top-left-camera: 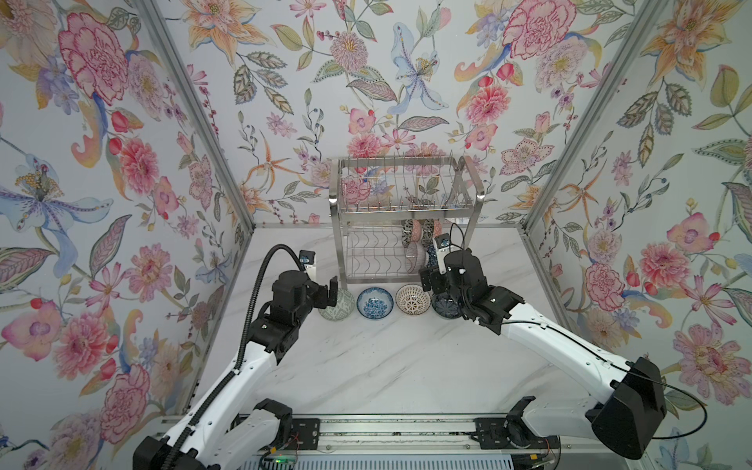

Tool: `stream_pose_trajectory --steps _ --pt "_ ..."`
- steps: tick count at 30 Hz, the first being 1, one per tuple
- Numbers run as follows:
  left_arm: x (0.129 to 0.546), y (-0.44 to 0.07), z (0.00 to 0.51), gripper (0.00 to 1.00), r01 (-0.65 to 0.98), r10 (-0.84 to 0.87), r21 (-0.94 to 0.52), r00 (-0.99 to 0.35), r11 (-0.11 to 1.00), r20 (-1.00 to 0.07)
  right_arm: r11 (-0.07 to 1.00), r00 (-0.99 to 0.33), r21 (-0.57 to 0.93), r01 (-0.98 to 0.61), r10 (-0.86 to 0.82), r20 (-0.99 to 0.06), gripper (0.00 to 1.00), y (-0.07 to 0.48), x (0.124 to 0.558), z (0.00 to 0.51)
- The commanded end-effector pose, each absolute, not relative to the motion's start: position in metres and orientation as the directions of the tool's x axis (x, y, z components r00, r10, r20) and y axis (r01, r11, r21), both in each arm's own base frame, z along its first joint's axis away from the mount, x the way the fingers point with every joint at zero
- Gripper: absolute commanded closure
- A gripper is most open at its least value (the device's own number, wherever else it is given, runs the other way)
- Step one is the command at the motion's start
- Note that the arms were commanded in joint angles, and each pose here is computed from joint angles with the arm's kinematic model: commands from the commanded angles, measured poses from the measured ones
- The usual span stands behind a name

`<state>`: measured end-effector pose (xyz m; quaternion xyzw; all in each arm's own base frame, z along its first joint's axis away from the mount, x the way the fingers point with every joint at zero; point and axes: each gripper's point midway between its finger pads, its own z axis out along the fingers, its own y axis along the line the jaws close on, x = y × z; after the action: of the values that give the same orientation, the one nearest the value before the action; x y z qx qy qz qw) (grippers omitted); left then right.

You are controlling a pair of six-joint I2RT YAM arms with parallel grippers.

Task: Load the bowls into the dish rack
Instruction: 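Open right gripper and withdraw while left gripper reaches toward green-patterned bowl, then lower left gripper onto green-patterned bowl rim and close it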

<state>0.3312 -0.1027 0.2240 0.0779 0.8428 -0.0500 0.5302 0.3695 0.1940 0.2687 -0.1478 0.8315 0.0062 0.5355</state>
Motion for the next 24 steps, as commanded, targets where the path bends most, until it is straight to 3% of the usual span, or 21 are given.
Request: stream_pose_trajectory --steps 1,4,10,24 --pt "0.335 -0.092 0.199 0.01 0.086 0.03 -0.01 -0.448 0.996 -0.893 0.964 -0.376 -0.131 -0.231 -0.213 -0.902 0.01 0.181 0.39 0.293" --pt "0.335 -0.086 0.182 0.01 0.046 0.018 -0.003 -0.453 0.999 -0.891 0.97 -0.398 -0.141 -0.2 -0.212 -0.892 0.01 0.169 0.397 0.29" --pt "0.328 -0.077 0.15 0.01 0.008 -0.002 -0.007 -0.487 1.0 -0.873 0.973 -0.421 0.019 -0.231 -0.082 -0.903 0.01 0.168 0.386 0.253" --pt "0.324 -0.065 0.08 0.02 -0.021 -0.09 -0.097 -0.601 0.995 -0.794 0.981 -0.395 0.006 -0.196 -0.074 -0.916 0.01 0.141 0.369 0.261"
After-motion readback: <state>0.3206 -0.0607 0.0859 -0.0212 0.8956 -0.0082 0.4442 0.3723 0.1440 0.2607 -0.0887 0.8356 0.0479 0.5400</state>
